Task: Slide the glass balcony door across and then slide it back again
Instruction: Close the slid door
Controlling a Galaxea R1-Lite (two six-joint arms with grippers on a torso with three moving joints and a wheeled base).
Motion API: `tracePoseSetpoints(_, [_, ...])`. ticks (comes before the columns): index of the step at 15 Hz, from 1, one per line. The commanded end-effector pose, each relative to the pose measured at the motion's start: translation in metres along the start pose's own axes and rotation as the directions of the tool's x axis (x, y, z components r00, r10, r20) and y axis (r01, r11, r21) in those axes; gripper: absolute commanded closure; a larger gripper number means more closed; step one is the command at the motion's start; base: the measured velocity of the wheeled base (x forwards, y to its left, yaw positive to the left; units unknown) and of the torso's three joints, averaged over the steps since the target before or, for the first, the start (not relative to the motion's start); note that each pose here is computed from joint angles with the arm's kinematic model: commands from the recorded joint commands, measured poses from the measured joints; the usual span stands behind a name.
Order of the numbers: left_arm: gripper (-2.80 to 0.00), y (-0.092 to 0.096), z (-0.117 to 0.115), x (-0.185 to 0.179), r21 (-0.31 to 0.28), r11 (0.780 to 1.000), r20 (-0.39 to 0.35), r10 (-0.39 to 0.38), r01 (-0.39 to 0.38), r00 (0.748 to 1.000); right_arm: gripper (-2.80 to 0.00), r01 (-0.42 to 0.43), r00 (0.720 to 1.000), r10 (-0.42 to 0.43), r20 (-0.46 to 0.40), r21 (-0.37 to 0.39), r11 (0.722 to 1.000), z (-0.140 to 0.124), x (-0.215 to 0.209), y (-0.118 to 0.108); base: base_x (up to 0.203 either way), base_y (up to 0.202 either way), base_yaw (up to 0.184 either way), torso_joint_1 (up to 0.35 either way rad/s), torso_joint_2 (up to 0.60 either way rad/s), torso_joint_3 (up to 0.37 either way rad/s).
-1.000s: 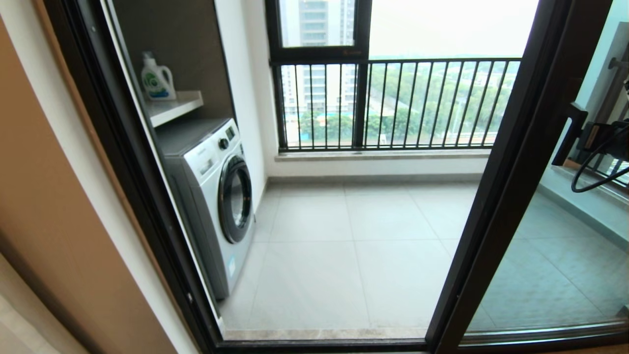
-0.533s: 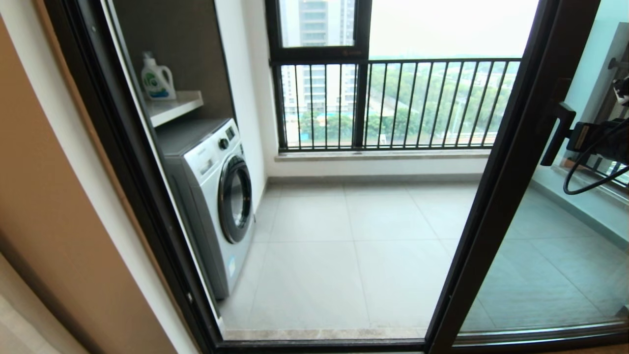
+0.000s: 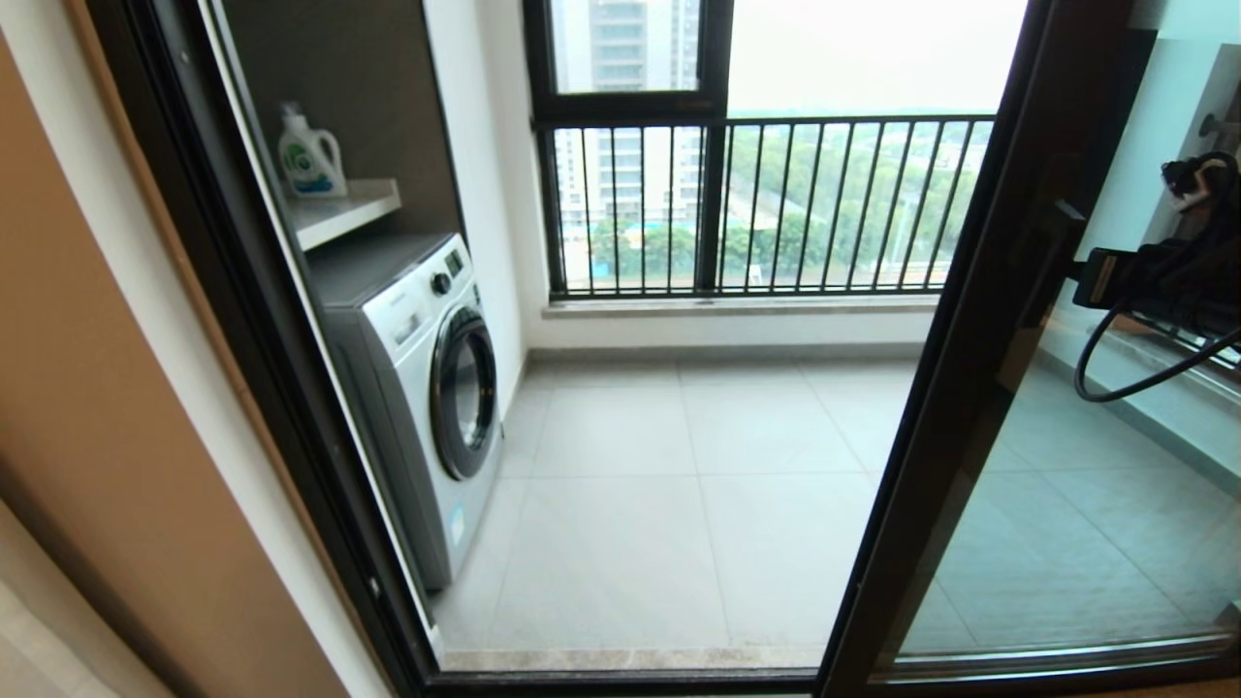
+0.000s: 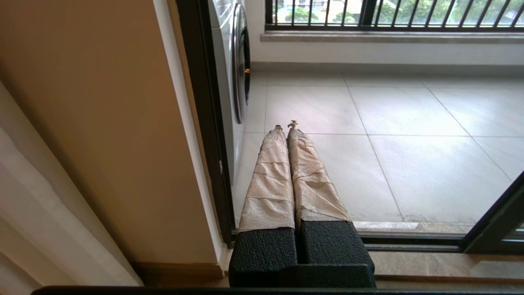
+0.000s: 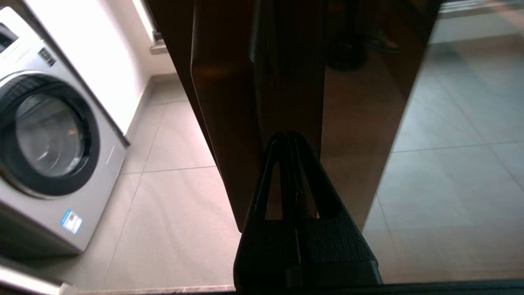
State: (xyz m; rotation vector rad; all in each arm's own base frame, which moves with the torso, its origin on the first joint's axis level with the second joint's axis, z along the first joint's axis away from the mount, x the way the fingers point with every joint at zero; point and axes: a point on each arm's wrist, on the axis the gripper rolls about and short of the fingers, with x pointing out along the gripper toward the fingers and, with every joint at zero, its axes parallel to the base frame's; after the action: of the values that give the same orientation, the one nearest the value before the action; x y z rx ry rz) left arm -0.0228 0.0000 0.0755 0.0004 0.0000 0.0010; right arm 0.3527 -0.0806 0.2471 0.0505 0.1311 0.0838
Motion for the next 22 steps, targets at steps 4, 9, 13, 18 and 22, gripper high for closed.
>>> tracePoseSetpoints(4, [0.0,0.0,0.0,0.0,0.0,1.0,-0.002,0.001,-0.001,1.0,0.0,-0.064,0.998,0.064,-0.001,-0.009,0.998,0.001,-0.004,0.026,0.0,0.0,0.0,0.0,0.0,0.0])
tracePoseSetpoints(9, [0.0,0.0,0.0,0.0,0.0,1.0,-0.002,0.001,-0.001,1.0,0.0,-0.116,0.993,0.116,-0.015,-0.011,0.993,-0.005,-0.009,0.046,0.0,0.0,0.0,0.0,0.0,0.0])
tracePoseSetpoints(13, [0.0,0.0,0.0,0.0,0.0,1.0,-0.002,-0.001,0.001,1.0,0.0,-0.145,0.989,0.144,-0.026,-0.013,0.989,-0.008,-0.013,0.056,0.0,0.0,0.0,0.0,0.0,0.0])
tracePoseSetpoints(18, [0.0,0.0,0.0,0.0,0.0,1.0,-0.002,0.002,-0.002,1.0,0.0,-0.143,0.989,0.143,-0.033,-0.01,0.99,-0.011,-0.014,0.057,0.0,0.0,0.0,0.0,0.0,0.0])
tracePoseSetpoints(22, [0.0,0.0,0.0,0.0,0.001,1.0,-0.002,0.002,-0.002,1.0,0.0,-0.137,0.99,0.137,-0.007,-0.016,0.99,-0.012,-0.013,0.056,0.0,0.0,0.0,0.0,0.0,0.0])
